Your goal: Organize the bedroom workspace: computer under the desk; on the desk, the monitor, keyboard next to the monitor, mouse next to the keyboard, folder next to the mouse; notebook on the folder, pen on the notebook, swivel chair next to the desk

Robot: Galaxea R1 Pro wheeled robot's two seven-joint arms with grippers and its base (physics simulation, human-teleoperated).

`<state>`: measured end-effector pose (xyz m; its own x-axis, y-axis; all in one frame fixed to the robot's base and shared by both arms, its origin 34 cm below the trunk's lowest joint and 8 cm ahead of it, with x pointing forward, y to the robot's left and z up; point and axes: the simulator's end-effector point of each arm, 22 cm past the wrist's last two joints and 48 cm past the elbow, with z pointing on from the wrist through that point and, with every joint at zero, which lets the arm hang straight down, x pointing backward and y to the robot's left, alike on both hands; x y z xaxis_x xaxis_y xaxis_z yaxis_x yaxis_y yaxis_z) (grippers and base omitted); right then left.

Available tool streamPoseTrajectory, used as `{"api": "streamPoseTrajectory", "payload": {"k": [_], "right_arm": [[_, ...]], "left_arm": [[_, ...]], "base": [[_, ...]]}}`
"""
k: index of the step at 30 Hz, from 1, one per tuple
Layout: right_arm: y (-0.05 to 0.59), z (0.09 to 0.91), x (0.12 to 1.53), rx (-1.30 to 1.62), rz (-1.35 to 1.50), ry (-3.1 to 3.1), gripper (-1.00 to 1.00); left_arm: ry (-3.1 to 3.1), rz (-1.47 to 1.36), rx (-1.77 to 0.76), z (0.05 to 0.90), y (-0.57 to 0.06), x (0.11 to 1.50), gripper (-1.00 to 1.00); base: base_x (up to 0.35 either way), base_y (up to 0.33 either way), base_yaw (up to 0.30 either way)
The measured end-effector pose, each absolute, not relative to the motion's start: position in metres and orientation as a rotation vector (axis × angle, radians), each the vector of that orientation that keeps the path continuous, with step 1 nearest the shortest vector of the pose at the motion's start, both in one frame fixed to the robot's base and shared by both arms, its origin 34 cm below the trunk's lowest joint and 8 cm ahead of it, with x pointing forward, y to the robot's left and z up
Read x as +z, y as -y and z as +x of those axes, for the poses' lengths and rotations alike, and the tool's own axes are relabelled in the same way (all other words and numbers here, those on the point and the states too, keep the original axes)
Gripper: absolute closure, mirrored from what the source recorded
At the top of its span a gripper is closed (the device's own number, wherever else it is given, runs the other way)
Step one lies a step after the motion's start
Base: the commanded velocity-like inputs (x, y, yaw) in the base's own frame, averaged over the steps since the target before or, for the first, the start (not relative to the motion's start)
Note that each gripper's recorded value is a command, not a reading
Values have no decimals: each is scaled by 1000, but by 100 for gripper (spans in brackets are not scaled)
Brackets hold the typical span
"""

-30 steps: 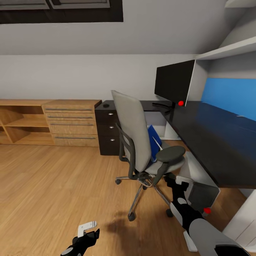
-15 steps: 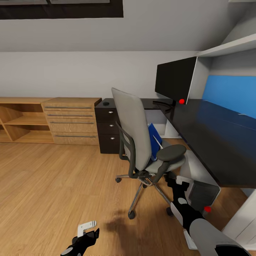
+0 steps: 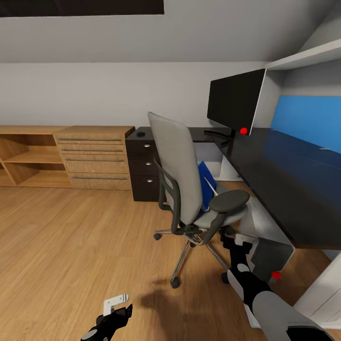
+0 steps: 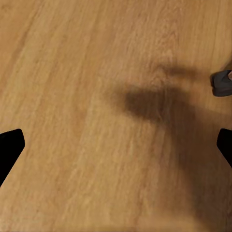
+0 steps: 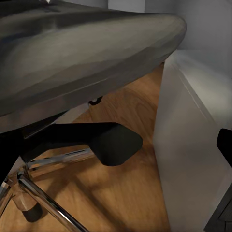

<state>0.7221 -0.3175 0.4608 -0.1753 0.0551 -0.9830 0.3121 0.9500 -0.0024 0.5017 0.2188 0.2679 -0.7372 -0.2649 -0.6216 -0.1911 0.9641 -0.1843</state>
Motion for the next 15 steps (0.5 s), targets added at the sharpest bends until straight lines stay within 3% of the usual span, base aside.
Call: {"api": "streamPoseTrajectory", "payload": {"k": [15], "right_arm": [[318, 722, 461, -233, 277, -1739, -100]], "left_arm": [[-2421, -317, -141, 502, -218, 268, -100]], "base": [[0, 0, 15]]}}
